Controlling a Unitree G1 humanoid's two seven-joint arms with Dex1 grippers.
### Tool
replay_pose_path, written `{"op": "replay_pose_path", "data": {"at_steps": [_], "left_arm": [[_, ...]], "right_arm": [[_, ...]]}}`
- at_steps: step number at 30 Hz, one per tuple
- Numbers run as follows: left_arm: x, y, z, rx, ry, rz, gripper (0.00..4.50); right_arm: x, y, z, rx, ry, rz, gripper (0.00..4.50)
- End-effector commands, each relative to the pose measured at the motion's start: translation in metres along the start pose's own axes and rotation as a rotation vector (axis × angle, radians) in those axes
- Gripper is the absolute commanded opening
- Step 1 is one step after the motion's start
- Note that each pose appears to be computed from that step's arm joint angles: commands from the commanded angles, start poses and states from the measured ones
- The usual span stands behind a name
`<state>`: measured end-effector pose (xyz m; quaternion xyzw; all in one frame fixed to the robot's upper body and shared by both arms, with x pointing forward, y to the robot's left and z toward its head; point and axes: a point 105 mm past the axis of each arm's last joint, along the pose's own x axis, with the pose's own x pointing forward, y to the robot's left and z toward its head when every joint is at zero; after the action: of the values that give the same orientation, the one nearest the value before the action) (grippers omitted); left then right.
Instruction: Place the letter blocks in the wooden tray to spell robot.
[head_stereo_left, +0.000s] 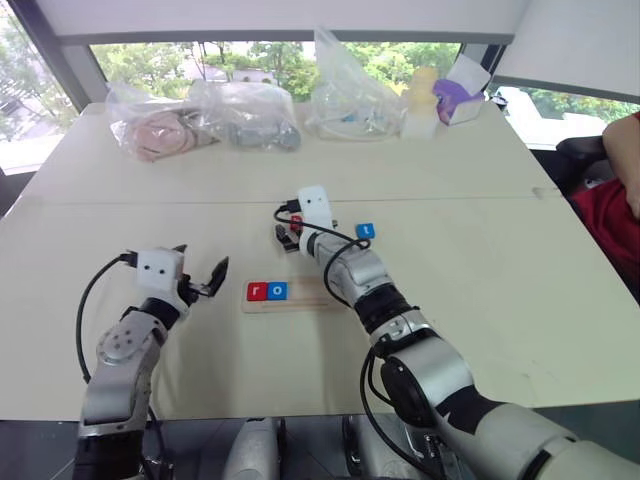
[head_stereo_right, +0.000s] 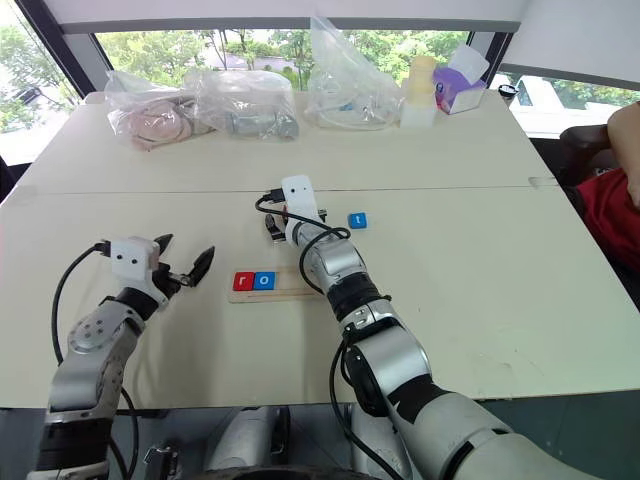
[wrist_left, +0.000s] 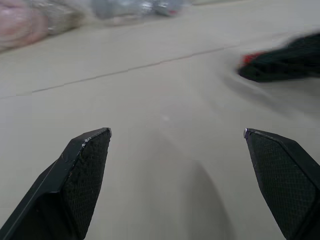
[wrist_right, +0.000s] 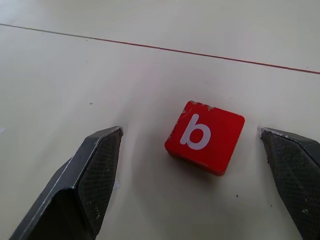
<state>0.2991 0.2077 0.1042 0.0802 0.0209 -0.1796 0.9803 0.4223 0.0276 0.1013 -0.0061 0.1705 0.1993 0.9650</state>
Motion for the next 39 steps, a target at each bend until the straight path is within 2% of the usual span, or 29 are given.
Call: {"op": "replay_pose_path", "data": {"at_steps": [1,5,6,8,9,13,19,23,26,28,29,30,33,36,39], "left_arm": [[-0.004,-0.005,0.016,0.000,-0.030,-0.063,4.46],[-0.009,-0.001,0.020,0.012,-0.015,-0.078,4.46],[-0.009,-0.001,0.020,0.019,-0.010,-0.080,4.50],[-0.009,-0.001,0.020,0.023,-0.006,-0.081,4.50],[-0.009,-0.001,0.020,0.024,-0.006,-0.077,4.50],[-0.008,0.000,0.019,0.029,-0.005,-0.068,4.50],[-0.009,-0.004,0.020,0.026,-0.007,-0.081,4.50],[-0.011,-0.013,0.024,0.019,-0.005,-0.129,4.50],[-0.012,-0.027,0.035,-0.012,-0.007,-0.227,4.50],[-0.013,-0.034,0.042,-0.021,-0.009,-0.283,4.50],[-0.013,-0.036,0.044,-0.022,-0.007,-0.305,4.50],[-0.013,-0.044,0.049,-0.020,-0.003,-0.363,4.50],[-0.015,-0.060,0.057,-0.023,0.022,-0.496,4.50],[-0.020,-0.078,0.061,-0.007,0.066,-0.644,4.50],[-0.022,-0.089,0.060,0.009,0.095,-0.733,4.50]], "right_arm": [[0.002,0.020,-0.011,0.033,0.047,0.036,4.50],[0.002,0.024,-0.014,0.033,0.057,0.035,4.50],[0.002,0.026,-0.016,0.040,0.065,0.034,4.24],[0.003,0.027,-0.018,0.042,0.070,0.028,3.61],[0.003,0.028,-0.019,0.042,0.072,0.024,3.01],[0.006,0.026,-0.022,0.036,0.078,0.003,1.12],[0.006,0.021,-0.016,0.009,0.052,-0.011,1.12],[-0.003,0.002,0.008,0.001,-0.036,-0.033,1.12],[-0.041,-0.035,0.056,-0.034,-0.202,-0.050,1.12],[-0.071,-0.056,0.062,-0.058,-0.221,-0.063,1.12],[-0.084,-0.063,0.060,-0.068,-0.212,-0.066,1.12],[-0.105,-0.080,0.048,-0.056,-0.168,-0.092,1.12],[-0.148,-0.105,0.017,-0.027,-0.048,-0.162,1.12],[-0.178,-0.103,-0.008,0.080,0.023,-0.167,1.12],[-0.189,-0.093,-0.029,0.208,0.072,-0.147,1.12]]}}
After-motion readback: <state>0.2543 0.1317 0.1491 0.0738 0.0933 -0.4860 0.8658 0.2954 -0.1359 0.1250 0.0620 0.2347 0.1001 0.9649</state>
